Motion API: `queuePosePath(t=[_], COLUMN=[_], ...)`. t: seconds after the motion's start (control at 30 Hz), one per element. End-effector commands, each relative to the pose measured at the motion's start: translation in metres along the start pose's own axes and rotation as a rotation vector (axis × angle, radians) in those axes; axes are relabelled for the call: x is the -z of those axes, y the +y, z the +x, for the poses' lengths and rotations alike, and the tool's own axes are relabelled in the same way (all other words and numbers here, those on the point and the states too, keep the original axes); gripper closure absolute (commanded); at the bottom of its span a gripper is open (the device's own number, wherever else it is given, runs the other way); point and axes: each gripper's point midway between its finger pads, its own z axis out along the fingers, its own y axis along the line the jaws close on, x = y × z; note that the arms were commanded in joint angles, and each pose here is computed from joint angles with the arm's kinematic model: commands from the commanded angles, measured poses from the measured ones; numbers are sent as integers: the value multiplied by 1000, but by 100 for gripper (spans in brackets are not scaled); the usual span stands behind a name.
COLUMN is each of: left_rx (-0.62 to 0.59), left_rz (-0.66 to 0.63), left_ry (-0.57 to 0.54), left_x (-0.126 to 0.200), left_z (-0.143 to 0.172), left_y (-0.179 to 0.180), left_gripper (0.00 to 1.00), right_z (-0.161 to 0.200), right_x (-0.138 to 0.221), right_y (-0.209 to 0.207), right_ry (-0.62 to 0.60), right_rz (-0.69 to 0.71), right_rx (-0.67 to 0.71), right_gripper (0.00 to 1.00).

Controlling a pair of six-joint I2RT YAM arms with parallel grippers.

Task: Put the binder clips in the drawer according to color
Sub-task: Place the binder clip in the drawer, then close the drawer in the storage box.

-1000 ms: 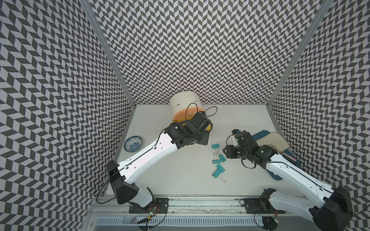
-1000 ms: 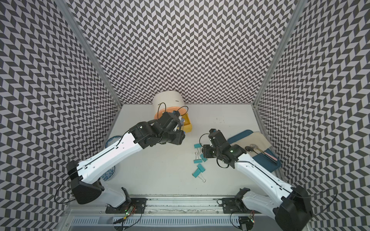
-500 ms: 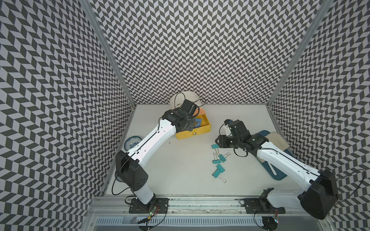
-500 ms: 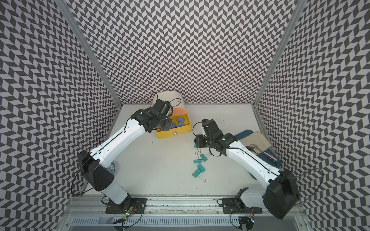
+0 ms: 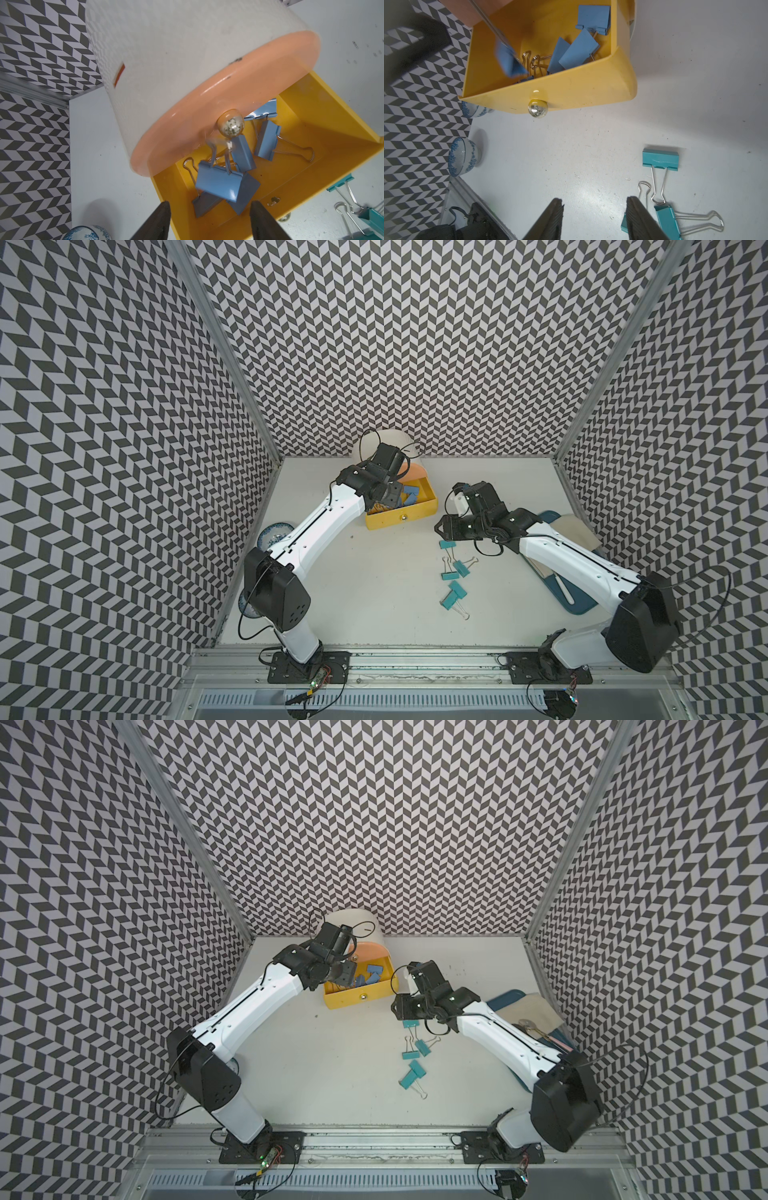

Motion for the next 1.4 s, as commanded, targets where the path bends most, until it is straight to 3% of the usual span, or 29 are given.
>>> queuePosePath(t=[0.0,0.07,0.33,0.57,0.73,0.9,1.17,1.37], left_rx=[6,15,92,172,304,458,699,768], left_rz=[-3,3,66,131,205,315,543,659], left_ry=[-57,-68,-141,-145,-144,-127,-34,21], left_x=[7,12,59,91,104,103,83,72], left_z=[-19,-23,-39,-25,-8,17,75,102], left_y=[4,5,10,22,40,44,24,4], left_gripper=[34,34,38,44,47,51,63,71], right_z=[-22,-25,-32,-36,-34,-34,-36,-41], right_x=[0,-3,-17,-29,-38,-48,-63,-73], right_y=[21,25,48,68,75,73,62,61], right_ry=[-58,-61,-60,-62,-58,-75,-104,-107], right_rz=[-72,-87,-191,-256,-260,-229,-182,-169], right_rx=[23,20,9,3,5,2,-1,-3], right_gripper=[44,44,65,73,76,78,79,80])
